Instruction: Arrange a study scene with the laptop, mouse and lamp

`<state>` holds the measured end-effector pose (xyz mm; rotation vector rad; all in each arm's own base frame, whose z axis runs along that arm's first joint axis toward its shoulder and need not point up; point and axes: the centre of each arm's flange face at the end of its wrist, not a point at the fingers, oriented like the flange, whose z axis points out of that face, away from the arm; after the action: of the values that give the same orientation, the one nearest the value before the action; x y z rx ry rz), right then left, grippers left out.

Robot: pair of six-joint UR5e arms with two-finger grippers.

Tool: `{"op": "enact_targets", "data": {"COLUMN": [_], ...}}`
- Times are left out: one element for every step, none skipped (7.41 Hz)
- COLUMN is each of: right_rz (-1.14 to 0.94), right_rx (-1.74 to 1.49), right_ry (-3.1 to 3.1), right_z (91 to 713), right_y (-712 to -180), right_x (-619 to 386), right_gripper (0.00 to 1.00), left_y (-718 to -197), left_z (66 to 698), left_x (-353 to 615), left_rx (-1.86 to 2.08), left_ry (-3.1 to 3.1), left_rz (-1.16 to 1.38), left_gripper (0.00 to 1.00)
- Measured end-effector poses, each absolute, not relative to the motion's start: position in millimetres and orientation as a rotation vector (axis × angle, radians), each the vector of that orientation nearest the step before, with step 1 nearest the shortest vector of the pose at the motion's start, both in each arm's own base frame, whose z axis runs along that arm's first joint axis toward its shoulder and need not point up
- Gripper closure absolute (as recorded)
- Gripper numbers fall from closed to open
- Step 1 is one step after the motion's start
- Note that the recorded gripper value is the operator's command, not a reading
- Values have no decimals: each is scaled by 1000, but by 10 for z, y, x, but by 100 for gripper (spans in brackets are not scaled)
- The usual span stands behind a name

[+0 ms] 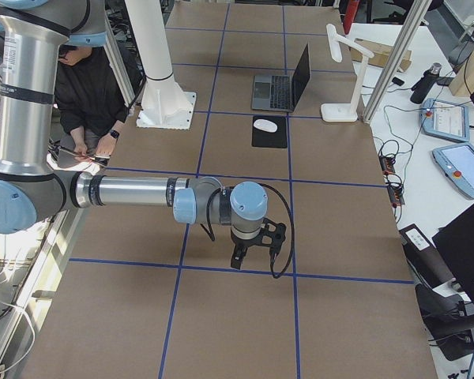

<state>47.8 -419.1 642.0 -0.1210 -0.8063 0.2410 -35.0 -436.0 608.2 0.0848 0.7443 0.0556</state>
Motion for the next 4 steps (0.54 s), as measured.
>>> {"op": "enact_targets", "data": {"right_rz": [241, 241, 242, 248], "right_rx": [-115, -111, -111, -123], "right_ry": [-787, -766, -752, -745], "right_z": [6423, 6438, 6445, 6394], "right_y": [-4208, -4218, -4226, -4286], "right_x": [492, 506, 516, 518], "right_gripper": [0, 0, 0, 0], "left_y": [-4354, -4351, -4349, -4353], "left_z": [6138, 6175, 6208, 6231], "left_x": [-368, -378, -384, -386], "left_rx": [77, 72, 67, 63], "left_ry": [743, 741, 739, 738], "left_rz": [49, 45, 42, 40], "left_gripper": [1, 1, 1, 1]}}
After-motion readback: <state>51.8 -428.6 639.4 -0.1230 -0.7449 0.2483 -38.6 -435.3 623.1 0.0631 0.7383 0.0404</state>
